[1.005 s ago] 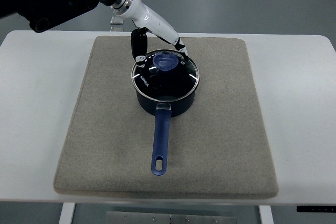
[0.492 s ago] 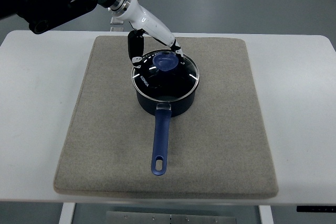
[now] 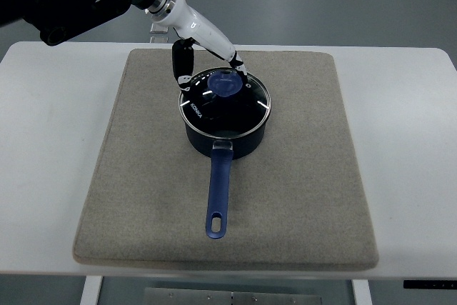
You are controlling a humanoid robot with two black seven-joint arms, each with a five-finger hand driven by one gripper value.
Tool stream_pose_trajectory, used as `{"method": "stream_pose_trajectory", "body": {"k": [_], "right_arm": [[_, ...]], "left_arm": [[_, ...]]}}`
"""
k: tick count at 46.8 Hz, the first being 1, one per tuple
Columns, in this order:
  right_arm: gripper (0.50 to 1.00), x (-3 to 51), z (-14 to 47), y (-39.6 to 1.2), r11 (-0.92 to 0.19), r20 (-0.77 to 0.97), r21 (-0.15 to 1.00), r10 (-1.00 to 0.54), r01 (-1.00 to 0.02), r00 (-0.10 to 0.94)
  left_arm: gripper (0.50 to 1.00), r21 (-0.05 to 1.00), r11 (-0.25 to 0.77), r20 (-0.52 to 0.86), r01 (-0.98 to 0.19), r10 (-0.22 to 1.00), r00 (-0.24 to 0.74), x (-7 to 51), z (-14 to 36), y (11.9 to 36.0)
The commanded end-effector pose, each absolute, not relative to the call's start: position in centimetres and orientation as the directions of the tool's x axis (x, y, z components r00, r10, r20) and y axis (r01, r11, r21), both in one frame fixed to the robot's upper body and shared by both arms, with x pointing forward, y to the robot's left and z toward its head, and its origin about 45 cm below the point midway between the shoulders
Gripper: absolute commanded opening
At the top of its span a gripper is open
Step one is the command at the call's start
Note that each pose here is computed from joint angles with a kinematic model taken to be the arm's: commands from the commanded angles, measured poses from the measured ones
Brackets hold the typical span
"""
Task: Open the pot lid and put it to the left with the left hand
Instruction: 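Close the left hand fingers around the blue lid knob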
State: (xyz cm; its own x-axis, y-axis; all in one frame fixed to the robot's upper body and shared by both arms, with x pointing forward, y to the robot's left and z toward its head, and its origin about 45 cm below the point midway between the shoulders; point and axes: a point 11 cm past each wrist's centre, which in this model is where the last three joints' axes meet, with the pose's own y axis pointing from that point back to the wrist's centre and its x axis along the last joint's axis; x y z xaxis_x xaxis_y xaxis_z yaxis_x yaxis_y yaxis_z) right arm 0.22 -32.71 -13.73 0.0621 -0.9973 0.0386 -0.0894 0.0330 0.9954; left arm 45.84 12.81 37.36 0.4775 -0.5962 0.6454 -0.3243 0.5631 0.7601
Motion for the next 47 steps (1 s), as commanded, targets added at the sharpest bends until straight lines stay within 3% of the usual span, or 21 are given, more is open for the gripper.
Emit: {"method": "stream_pose_trajectory", "body": {"k": [1, 32, 38, 44, 47], "right_arm": [[0.917, 0.2, -13.7, -32.7, 0.033, 0.039, 0.995, -0.997, -0.089, 0.062], [0.917, 0.1, -13.7, -32.7, 0.033, 0.039, 0.996, -0.997, -0.088, 0.062], [0.917, 0.2, -13.7, -32.7, 0.033, 0.039, 0.995, -0.997, -0.089, 0.062], [0.917, 0.2, -13.7, -32.7, 0.033, 0.039, 0.995, -0.997, -0.089, 0.062], [0.917, 0.2, -13.7, -32.7, 0.033, 0.039, 0.995, -0.997, -0.089, 0.062]], "left_arm": [[0.981, 0.761, 0.563, 0.644, -0.322, -0.595, 0.482, 45.8, 37.2, 12.9], [0.971, 0.772, 0.555, 0.63, -0.309, -0.605, 0.487, 45.7, 36.3, 12.8], [0.932, 0.772, 0.556, 0.629, -0.307, -0.606, 0.487, 45.6, 36.3, 12.7], [0.825, 0.774, 0.556, 0.627, -0.303, -0.607, 0.488, 45.6, 36.1, 12.6], [0.823, 0.774, 0.556, 0.627, -0.302, -0.607, 0.489, 45.6, 36.0, 12.6]]}}
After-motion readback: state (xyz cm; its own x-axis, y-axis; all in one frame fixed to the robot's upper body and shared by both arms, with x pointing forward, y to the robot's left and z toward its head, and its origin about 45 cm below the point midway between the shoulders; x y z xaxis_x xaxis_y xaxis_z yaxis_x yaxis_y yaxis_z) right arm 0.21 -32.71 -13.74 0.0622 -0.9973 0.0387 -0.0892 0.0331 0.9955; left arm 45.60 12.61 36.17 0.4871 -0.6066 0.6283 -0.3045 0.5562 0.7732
